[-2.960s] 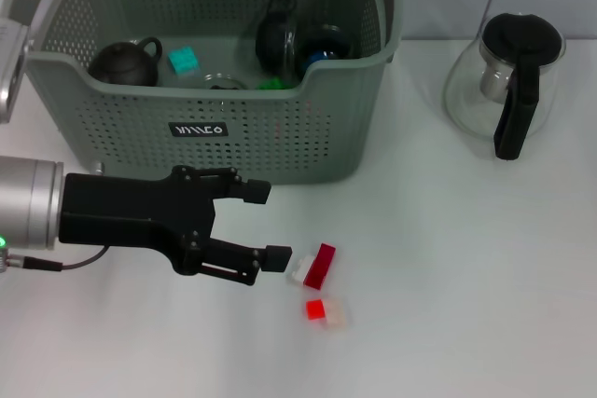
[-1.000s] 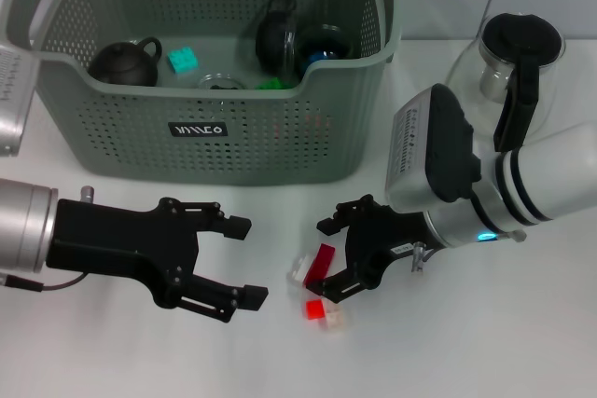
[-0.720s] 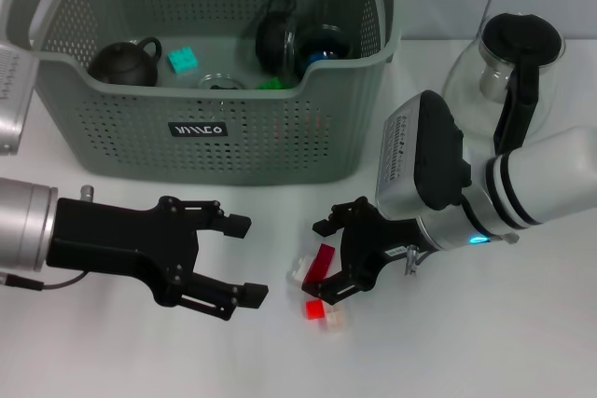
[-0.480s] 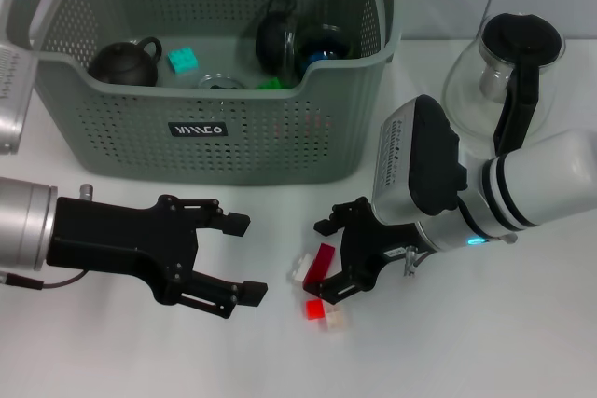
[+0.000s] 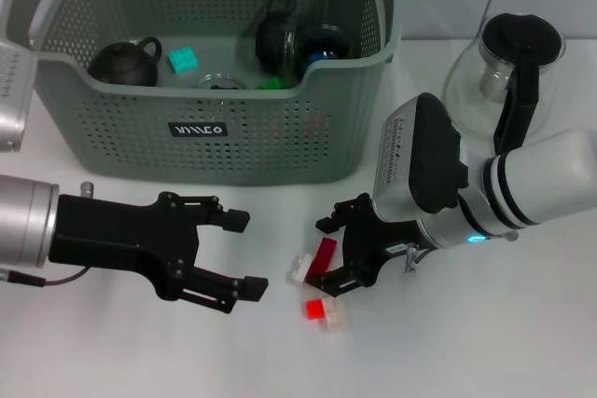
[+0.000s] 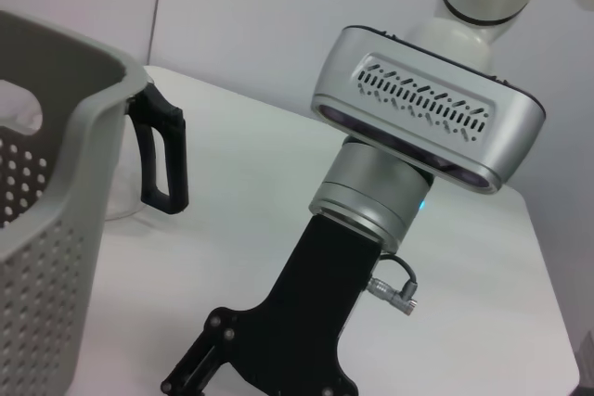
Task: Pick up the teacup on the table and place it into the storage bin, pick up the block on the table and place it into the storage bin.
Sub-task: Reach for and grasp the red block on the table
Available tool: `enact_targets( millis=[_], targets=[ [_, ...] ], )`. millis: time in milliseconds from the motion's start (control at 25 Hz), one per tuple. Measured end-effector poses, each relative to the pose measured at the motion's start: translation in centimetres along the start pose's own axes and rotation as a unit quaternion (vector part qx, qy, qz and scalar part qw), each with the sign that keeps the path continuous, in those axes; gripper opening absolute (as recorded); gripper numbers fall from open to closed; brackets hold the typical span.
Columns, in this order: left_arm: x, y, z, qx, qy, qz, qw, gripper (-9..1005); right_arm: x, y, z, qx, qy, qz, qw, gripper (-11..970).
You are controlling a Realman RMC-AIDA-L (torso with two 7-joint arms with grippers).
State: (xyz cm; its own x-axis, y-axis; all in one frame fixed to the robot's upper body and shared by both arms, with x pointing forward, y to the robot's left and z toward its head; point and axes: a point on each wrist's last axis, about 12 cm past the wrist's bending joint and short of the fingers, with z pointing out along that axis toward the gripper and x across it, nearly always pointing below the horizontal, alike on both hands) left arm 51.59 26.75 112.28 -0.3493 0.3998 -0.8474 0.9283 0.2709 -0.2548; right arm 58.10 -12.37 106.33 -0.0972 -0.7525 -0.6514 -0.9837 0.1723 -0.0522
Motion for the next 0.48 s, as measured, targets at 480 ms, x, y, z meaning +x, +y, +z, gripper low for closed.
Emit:
enact_targets(
  millis=[480],
  targets=[
    [0.06, 0.14, 0.12, 0.003, -0.001, 0.001, 1.0, 947, 0.24, -0.06, 0.15, 0.004, 0.003, 0.004, 1.0, 796]
  ],
)
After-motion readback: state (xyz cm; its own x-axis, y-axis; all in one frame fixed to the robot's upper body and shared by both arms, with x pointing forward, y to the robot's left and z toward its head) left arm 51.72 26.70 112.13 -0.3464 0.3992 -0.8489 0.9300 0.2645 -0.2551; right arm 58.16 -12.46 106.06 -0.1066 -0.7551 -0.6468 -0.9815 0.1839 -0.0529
